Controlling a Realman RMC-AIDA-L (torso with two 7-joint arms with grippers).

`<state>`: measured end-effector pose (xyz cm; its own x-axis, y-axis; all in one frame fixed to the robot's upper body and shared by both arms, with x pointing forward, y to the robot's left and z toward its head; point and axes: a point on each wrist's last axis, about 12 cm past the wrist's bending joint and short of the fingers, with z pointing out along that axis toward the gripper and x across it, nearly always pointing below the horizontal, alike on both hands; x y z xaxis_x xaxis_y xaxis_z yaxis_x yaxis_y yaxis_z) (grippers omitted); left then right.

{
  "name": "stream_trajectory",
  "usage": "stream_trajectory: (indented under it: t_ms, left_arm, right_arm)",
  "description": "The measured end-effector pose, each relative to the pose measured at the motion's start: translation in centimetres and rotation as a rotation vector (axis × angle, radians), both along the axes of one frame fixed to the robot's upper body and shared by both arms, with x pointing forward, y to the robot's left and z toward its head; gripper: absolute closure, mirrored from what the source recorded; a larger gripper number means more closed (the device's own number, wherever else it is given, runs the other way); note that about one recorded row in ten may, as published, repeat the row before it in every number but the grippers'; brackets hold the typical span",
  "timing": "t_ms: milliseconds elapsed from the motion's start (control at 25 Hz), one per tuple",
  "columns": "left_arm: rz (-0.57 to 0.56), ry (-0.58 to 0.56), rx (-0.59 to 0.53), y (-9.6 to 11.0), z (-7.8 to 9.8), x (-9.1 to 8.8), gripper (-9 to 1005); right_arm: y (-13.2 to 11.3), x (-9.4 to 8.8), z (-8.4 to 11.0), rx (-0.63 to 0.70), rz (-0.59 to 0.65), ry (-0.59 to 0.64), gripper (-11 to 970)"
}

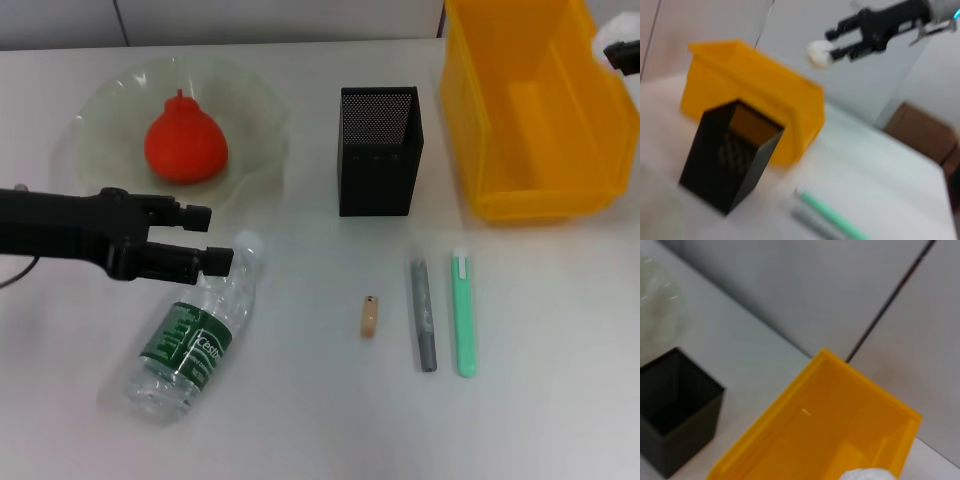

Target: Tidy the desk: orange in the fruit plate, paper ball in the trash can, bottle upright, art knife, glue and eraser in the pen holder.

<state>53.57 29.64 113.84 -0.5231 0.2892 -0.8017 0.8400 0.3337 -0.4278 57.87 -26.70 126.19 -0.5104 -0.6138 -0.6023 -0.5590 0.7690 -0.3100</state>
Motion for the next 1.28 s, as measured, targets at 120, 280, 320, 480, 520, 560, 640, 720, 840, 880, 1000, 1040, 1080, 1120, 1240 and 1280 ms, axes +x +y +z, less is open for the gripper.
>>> stream_trajectory:
  t_ms: [120, 280, 320, 480, 520, 560, 640, 720, 840, 880, 1000, 1040, 1080, 1120, 1240, 1280]
  left_arm:
    - [0.007, 0.085, 0.169, -1.1, 1.4, 1.3, 219]
    - [0.062, 0.195, 0.347, -2.9, 2.8, 2.9, 223]
    - [0.078, 0.219, 0.381, -3.4, 3.1, 3.2, 224]
    - [0.131, 0.314, 0.454, -5.4, 3.7, 3.8, 229]
    - [0.131, 0.314, 0.454, -5.4, 3.7, 3.8, 230]
    - [0.151, 0.329, 0.460, -5.6, 3.8, 4.0, 231]
    - [0.170, 0.339, 0.466, -5.8, 3.8, 4.1, 233]
    - [0.235, 0.362, 0.475, -5.9, 3.9, 4.5, 236]
    - [0.259, 0.367, 0.481, -6.0, 3.7, 4.6, 239]
    - [0.283, 0.381, 0.500, -6.4, 3.0, 4.8, 240]
    - [0.291, 0.389, 0.519, -7.0, 2.2, 5.1, 243]
    - [0.291, 0.389, 0.519, -7.0, 2.2, 5.1, 244]
    - [0.295, 0.381, 0.535, -7.5, 1.8, 5.2, 245]
    - [0.295, 0.381, 0.535, -7.5, 1.8, 5.2, 247]
    - [0.296, 0.359, 0.564, -8.5, 1.4, 5.4, 250]
    - [0.294, 0.353, 0.571, -8.8, 1.3, 5.4, 251]
  right_arm:
    - [-0.4, 0.8, -1.2, 0.035, -0.013, -0.012, 318]
    - [-1.0, 1.0, -2.9, 0.108, 0.033, -0.027, 237]
    - [-1.1, 0.8, -3.3, 0.129, 0.047, -0.025, 217]
    - [-3.0, -1.4, -5.5, 0.314, 0.176, -0.028, 136]
    - [-3.0, -1.4, -5.5, 0.314, 0.176, -0.028, 132]
    - [-3.7, -3.0, -6.5, 0.417, 0.290, -0.014, 128]
    - [-4.0, -3.9, -7.1, 0.466, 0.360, -0.002, 120]
    - [-4.8, -5.2, -8.2, 0.566, 0.472, 0.035, 112]
    - [-5.9, -7.2, -11.3, 0.762, 0.622, 0.114, 112]
    - [-5.9, -7.5, -12.2, 0.799, 0.641, 0.119, 112]
    - [-5.7, -8.0, -14.0, 0.858, 0.667, 0.121, 112]
    - [-5.6, -8.1, -14.4, 0.866, 0.671, 0.117, 112]
    - [-5.5, -8.2, -14.7, 0.870, 0.675, 0.115, 112]
    - [-5.5, -8.2, -14.7, 0.870, 0.675, 0.115, 112]
    - [-5.2, -8.4, -15.0, 0.874, 0.683, 0.106, 113]
    - [-5.2, -8.4, -15.1, 0.874, 0.686, 0.103, 113]
